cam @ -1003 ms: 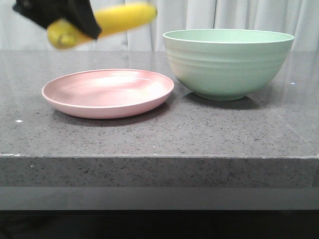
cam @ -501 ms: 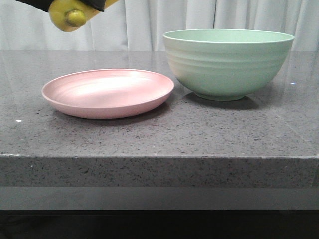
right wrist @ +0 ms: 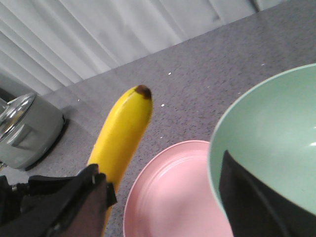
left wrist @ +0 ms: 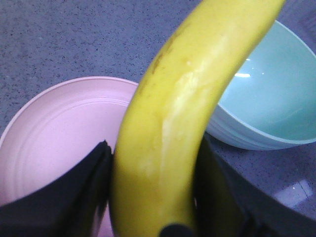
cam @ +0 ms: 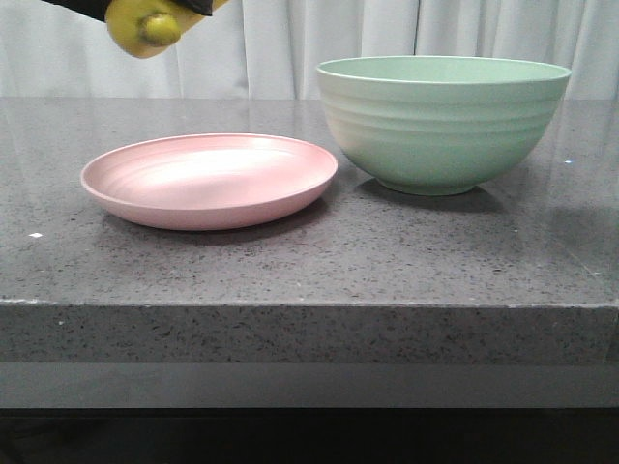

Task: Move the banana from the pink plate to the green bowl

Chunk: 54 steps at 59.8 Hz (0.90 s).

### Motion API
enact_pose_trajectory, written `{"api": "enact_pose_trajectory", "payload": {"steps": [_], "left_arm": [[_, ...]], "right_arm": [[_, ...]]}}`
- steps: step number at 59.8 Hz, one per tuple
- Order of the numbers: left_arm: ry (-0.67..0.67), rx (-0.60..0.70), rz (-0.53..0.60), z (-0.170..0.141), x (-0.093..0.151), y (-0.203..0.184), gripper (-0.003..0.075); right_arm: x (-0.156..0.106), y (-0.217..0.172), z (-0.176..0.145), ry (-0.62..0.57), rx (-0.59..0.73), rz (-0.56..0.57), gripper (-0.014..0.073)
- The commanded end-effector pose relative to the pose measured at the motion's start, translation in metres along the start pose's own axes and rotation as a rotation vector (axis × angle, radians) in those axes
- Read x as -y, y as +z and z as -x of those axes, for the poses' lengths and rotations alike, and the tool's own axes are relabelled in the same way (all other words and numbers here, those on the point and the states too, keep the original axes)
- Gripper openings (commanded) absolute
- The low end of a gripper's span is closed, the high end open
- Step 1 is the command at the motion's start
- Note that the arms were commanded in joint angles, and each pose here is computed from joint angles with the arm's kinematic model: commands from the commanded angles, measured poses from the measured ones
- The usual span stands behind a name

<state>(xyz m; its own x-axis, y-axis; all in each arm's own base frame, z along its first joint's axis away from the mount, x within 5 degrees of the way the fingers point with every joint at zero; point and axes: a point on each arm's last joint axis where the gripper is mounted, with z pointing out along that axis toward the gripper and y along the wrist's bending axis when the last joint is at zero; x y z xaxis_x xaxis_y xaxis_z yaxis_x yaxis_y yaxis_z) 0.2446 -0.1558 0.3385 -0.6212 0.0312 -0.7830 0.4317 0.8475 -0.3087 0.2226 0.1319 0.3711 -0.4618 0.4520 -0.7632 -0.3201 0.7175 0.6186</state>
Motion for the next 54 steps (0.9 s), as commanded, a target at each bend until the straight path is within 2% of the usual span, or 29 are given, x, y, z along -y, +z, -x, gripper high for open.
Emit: {"api": "enact_pose_trajectory", "payload": {"steps": [1, 17, 29, 44, 54], "left_arm": [[-0.017, 0.147, -0.037, 0.019, 0.009, -0.018, 0.0237], [-0.017, 0.147, -0.037, 0.019, 0.009, -0.018, 0.0237], [-0.017, 0.15, -0.037, 0.019, 0.009, -0.018, 0.0237], [-0.017, 0.15, -0.037, 0.019, 0.009, -0.018, 0.0237], [-0.017, 0.15, -0.037, 0.019, 0.009, -0.018, 0.0237]], "right_arm": [[-0.018, 0.02, 0.019, 0.006, 0.081, 0.043, 0.0509], [-0.024, 0.059, 0.025, 0.1, 0.075, 0.041, 0.0509], [-0.025, 0.078, 0.025, 0.119, 0.065, 0.038, 0.0509], [-0.045, 0.104, 0.013, 0.125, 0.006, 0.084, 0.0509], [-0.047, 0.109, 0.007, 0.122, -0.027, 0.089, 0.05]]}}
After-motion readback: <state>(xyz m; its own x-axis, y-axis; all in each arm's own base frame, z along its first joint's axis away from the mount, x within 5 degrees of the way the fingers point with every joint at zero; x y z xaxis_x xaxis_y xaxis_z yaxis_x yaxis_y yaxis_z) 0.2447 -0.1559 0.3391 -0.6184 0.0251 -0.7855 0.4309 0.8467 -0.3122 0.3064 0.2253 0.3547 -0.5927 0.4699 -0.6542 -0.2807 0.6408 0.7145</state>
